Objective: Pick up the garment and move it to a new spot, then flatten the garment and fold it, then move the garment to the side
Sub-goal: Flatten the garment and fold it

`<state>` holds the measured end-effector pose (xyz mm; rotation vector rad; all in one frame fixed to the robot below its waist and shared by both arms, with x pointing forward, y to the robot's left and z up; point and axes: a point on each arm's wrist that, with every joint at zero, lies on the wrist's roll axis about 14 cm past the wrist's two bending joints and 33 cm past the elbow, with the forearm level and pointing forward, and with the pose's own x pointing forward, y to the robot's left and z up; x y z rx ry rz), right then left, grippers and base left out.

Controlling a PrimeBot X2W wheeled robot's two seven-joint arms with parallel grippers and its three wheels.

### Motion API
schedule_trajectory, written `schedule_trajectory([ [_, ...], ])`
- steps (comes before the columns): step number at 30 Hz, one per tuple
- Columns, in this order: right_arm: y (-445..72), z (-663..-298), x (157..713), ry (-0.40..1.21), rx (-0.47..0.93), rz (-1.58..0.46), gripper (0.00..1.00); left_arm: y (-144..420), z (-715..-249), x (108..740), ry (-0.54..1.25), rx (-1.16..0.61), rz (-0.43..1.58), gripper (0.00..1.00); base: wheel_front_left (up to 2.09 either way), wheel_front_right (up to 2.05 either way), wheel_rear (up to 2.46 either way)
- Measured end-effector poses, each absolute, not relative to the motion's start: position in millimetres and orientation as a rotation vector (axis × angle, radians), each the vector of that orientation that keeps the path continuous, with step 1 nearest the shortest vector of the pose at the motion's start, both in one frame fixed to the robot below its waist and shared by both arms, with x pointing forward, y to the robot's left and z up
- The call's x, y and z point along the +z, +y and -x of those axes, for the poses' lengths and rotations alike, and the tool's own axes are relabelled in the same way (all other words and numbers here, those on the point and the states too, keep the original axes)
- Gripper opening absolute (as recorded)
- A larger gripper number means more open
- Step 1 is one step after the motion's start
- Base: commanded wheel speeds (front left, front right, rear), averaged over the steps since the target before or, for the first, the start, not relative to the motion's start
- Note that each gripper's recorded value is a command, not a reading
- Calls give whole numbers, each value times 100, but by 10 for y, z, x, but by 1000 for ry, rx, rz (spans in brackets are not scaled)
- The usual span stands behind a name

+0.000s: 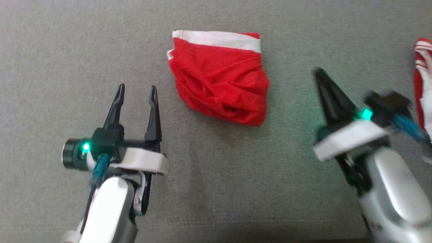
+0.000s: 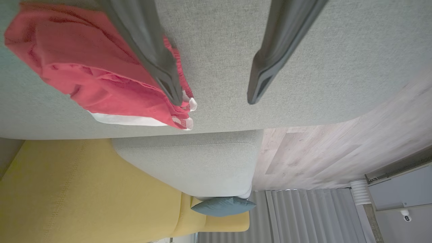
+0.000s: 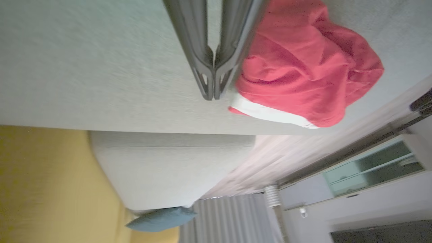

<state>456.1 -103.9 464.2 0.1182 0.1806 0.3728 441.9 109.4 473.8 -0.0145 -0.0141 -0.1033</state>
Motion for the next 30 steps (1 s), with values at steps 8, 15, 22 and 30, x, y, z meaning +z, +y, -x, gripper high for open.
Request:
schedule_trajectory([
  [8, -43, -4772, 4442, 241, 682, -84, 0, 1140, -4540, 4751, -25, -92, 12, 100, 0, 0, 0],
  [15, 300, -4734, 4132, 341, 804, -39, 0, 1226, -4527, 4675, -2, -66, 7, 100, 0, 0, 0],
  [22, 420, -4640, 3947, 403, 858, -25, 0, 1231, -4529, 4658, 2, -61, 11, 100, 0, 0, 0],
  [30, 599, -4564, 3918, 409, 919, -22, 0, 1212, -4539, 4649, 4, -62, 18, 100, 0, 0, 0],
])
